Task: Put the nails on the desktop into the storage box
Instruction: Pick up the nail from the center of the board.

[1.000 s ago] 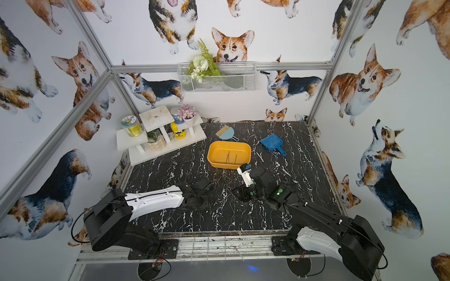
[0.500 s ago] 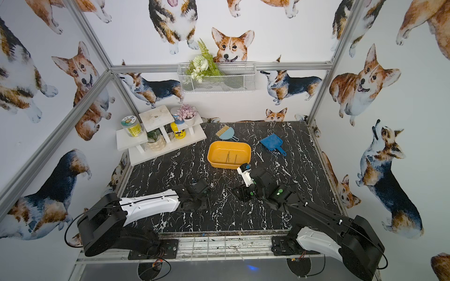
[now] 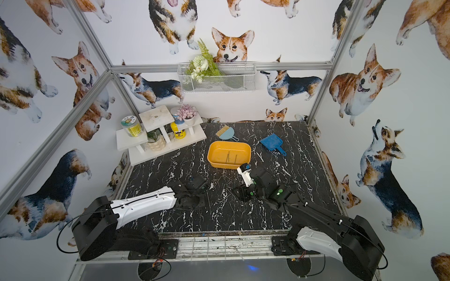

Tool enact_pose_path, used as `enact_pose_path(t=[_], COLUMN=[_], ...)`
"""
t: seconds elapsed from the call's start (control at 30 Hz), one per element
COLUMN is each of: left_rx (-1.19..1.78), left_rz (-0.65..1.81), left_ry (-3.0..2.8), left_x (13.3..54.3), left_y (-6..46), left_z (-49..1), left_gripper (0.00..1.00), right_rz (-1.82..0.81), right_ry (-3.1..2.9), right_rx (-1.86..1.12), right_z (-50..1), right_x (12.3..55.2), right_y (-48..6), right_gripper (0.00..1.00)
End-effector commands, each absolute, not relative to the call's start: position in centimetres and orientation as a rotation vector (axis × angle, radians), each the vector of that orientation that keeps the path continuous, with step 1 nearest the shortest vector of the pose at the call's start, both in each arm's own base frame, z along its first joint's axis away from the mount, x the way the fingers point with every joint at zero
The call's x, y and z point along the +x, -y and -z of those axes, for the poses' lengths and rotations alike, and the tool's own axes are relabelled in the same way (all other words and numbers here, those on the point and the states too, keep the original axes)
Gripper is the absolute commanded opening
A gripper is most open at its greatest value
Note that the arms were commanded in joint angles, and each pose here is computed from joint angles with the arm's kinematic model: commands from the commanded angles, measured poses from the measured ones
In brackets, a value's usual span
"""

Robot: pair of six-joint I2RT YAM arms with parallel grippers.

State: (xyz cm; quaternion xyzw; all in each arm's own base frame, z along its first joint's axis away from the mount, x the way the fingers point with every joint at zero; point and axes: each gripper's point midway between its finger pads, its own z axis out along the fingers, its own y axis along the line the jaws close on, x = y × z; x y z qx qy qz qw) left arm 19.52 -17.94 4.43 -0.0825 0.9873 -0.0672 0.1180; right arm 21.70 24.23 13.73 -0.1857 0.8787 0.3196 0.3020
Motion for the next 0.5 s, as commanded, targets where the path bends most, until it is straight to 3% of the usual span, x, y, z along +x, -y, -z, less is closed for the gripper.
enact_pose_path(t=[0.0,0.2,0.47], left_rx=[-0.203,-0.157,-0.055], left_rz=[0.174,0.204,0.248], left_ry=[-2.878,-2.828,-2.754], left_x=[20.2,23.8,31.6], left_y=[17.6,18.9,22.7], left_z=[-5.7,-9.0,-13.8], left_gripper=[0.00,0.00,0.00], right_rz=[-0.853,-0.835,-0.819], right_ry=[-2.289,-2.286,-2.273], right_rx=[-0.492,-0.494,-0.473], right_z=[-14.4,-14.3,-15.2], right_x=[22.1,22.4,23.4], right_y=[-24.5,-24.4,-23.6], right_gripper=[0.49,0.49,0.49])
